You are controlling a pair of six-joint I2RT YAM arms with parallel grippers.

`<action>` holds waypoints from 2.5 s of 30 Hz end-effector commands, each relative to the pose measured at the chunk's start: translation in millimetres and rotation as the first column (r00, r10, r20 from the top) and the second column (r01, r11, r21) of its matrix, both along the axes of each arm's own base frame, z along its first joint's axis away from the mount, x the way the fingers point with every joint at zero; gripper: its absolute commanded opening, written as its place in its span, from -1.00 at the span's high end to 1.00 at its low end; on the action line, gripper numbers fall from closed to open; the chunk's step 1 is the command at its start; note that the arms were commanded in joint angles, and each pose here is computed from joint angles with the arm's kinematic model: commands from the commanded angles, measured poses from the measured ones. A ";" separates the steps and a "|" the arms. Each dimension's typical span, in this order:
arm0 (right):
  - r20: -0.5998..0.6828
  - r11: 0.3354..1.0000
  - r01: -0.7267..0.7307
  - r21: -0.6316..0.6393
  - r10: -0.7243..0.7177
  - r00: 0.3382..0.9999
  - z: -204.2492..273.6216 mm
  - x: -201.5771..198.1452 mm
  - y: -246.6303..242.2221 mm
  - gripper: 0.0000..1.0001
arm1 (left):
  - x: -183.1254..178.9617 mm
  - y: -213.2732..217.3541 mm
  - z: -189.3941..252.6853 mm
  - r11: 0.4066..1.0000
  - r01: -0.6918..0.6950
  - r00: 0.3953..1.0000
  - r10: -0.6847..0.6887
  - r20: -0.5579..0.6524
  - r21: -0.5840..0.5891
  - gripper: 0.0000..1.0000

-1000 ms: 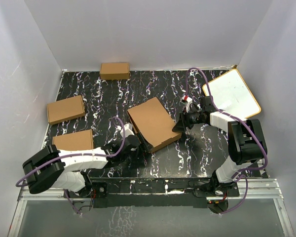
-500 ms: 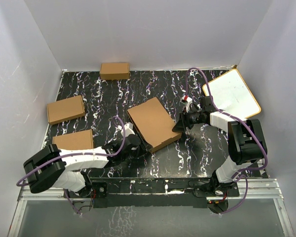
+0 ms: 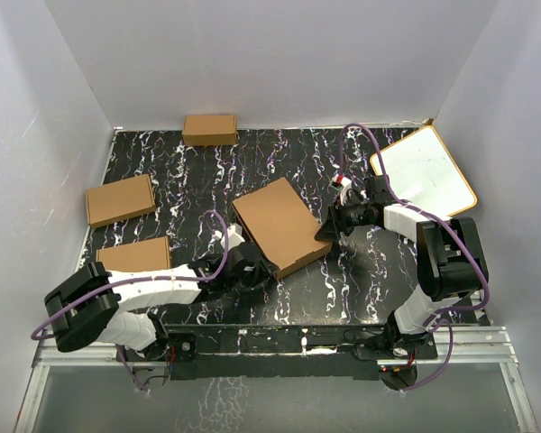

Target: Fold the paper box

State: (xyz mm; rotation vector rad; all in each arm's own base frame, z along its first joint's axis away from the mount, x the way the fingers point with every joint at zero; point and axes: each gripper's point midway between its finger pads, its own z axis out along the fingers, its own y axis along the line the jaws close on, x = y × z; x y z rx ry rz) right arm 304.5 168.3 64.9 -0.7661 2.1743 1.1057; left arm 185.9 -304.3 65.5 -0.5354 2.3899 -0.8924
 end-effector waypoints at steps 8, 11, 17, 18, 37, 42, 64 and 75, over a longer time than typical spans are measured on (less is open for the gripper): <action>-0.022 0.997 -0.026 -0.069 0.025 0.999 -21.1 -7.1 0.0 -0.04 | -10.4 -7.0 16.0 1.000 -0.014 0.997 0.013 -0.072 -0.004 0.34; -0.021 0.997 -0.028 -0.069 0.027 0.999 -21.1 -7.2 0.3 -0.04 | -11.5 -7.8 18.1 1.000 -0.017 0.997 0.017 -0.075 -0.002 0.32; -0.017 0.997 -0.027 -0.070 0.026 1.000 -20.5 -6.7 0.1 -0.04 | -8.7 -7.7 18.4 0.999 -0.032 0.997 0.033 -0.067 0.013 0.41; -0.016 0.997 -0.028 -0.070 0.027 1.000 -20.1 -6.9 0.3 -0.04 | -8.0 -7.3 17.5 0.999 -0.035 0.997 0.036 -0.066 0.017 0.44; -0.015 0.997 -0.038 -0.068 0.037 0.999 -19.7 -8.3 2.9 -0.04 | -1.6 -7.4 12.9 0.997 -0.037 0.998 0.040 -0.047 0.074 0.38; -0.016 0.997 -0.038 -0.069 0.037 0.999 -20.1 -8.6 3.2 -0.04 | -0.1 -9.8 2.1 0.994 -0.036 0.997 0.042 -0.060 0.103 0.43; -0.012 0.997 -0.057 -0.048 0.057 0.998 -9.9 -8.3 7.7 -0.10 | -6.0 -4.5 40.1 0.971 0.164 0.979 -0.181 0.089 0.173 -0.32; -0.047 0.996 -0.050 0.079 0.053 0.997 10.7 -12.1 10.8 -0.22 | 27.6 25.4 101.6 0.949 0.314 0.881 -0.292 0.372 0.003 -0.94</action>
